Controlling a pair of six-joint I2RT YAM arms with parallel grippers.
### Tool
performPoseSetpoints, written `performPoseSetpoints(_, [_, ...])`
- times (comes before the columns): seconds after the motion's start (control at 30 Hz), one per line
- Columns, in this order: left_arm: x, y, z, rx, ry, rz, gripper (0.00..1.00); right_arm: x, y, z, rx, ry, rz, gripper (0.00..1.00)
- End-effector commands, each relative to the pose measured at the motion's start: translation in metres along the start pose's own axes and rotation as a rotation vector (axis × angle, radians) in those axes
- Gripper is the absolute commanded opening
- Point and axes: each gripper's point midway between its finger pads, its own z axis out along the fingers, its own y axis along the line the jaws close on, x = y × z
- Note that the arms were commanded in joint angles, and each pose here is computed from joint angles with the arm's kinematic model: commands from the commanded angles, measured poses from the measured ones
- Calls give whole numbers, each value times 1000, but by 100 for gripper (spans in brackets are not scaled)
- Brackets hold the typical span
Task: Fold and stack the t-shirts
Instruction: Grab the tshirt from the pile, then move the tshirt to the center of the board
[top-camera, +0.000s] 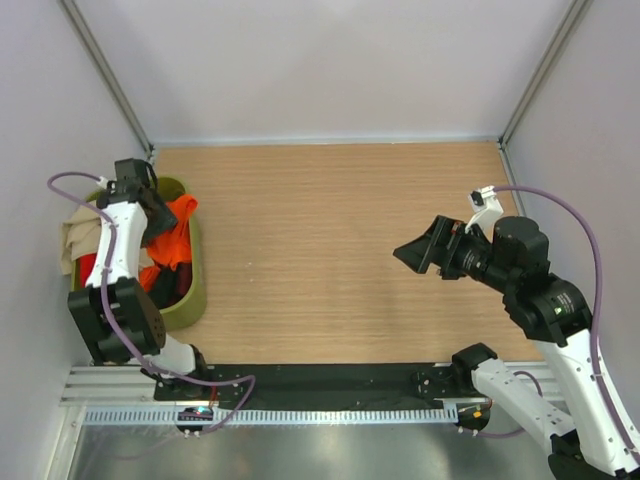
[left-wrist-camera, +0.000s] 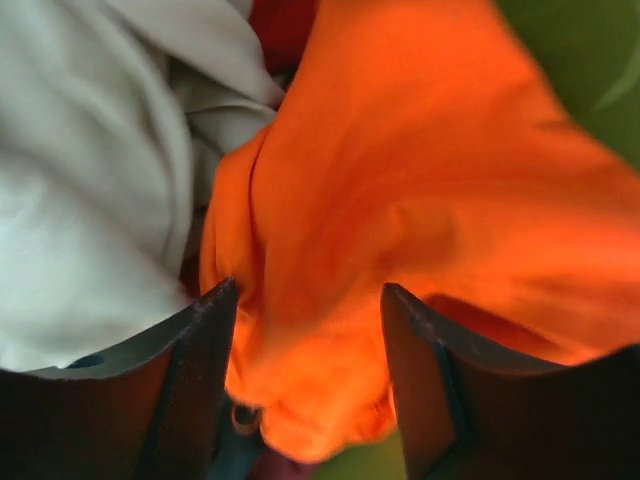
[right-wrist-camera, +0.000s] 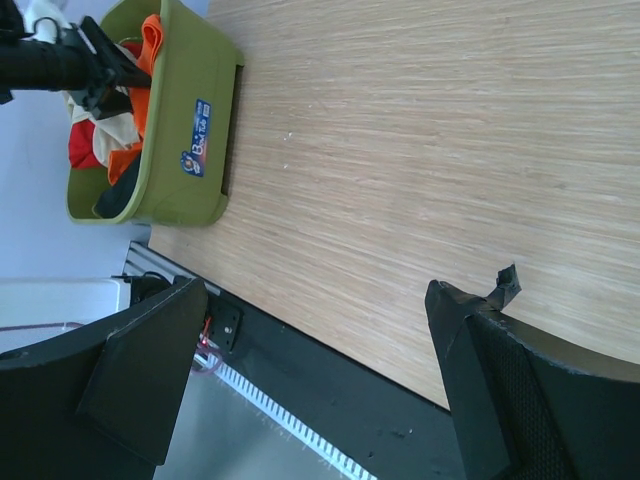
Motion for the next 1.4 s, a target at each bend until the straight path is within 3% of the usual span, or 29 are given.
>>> performPoseSetpoints(0.0, [-2, -7, 21, 10, 14, 51, 52, -10, 5, 1, -21, -42, -29, 99])
performPoseSetpoints(0.03, [-3, -5, 21, -3, 21, 57, 24, -11, 6, 1, -20, -40, -30, 99])
performPoseSetpoints(0.07, [-16, -7, 14, -3, -6, 58, 12, -11, 5, 1, -17, -39, -33, 99])
performPoseSetpoints(0.13, [-34, -6, -5, -2, -59, 54, 1, -11, 6, 1, -16, -36, -37, 99])
performPoseSetpoints(0.27, [-103, -21, -104, 152, -338, -20, 0, -12, 4, 4, -11, -38, -26, 99])
performPoseSetpoints(0.47, [-134, -56, -211, 432, -490, -33, 0, -9, 7, 11, -34, -22, 3, 99])
performPoseSetpoints(0.53, [-140, -78, -269, 610, -595, -34, 0, -9, 5, 11, -27, -23, 6, 99])
performPoseSetpoints(0.6, [-125, -115, -322, 888, -609, 10, 0, -10, 5, 11, -23, -30, 0, 100])
performPoseSetpoints(0.63, [-128, -129, -366, 1059, -655, -44, 0, -12, 4, 11, -18, -34, -2, 99])
performPoseSetpoints(0.73, [-98, -177, -454, 1485, -616, 35, 0, -16, 7, 9, -15, -46, -2, 99])
performPoseSetpoints(0.83, [-60, -210, -512, 1777, -501, 112, 0, -22, 9, 9, -15, -53, -2, 99])
performPoseSetpoints(0.93, [-30, -246, -513, 1836, -419, 178, 0, -26, 10, 7, -8, -67, -2, 99])
performPoseSetpoints(1.03, [6, -286, -464, 1793, -271, 203, 0, -27, 4, 8, 20, -78, -4, 99])
performPoseSetpoints(1.07, [34, -305, -424, 1731, -167, 225, 1, -27, 2, 9, 29, -79, -3, 99])
performPoseSetpoints(1.17, [76, -319, -350, 1594, -27, 236, 36, -23, -8, 16, 68, -69, 3, 99])
performPoseSetpoints(1.2, [106, -313, -298, 1471, 58, 251, 49, -22, -12, 19, 86, -63, 8, 99])
performPoseSetpoints(1.3, [150, -278, -210, 1215, 116, 246, 55, -20, -27, 32, 147, -50, 12, 99])
performPoseSetpoints(1.37, [163, -256, -176, 1103, 96, 243, 55, -24, -42, 51, 196, -65, 19, 99])
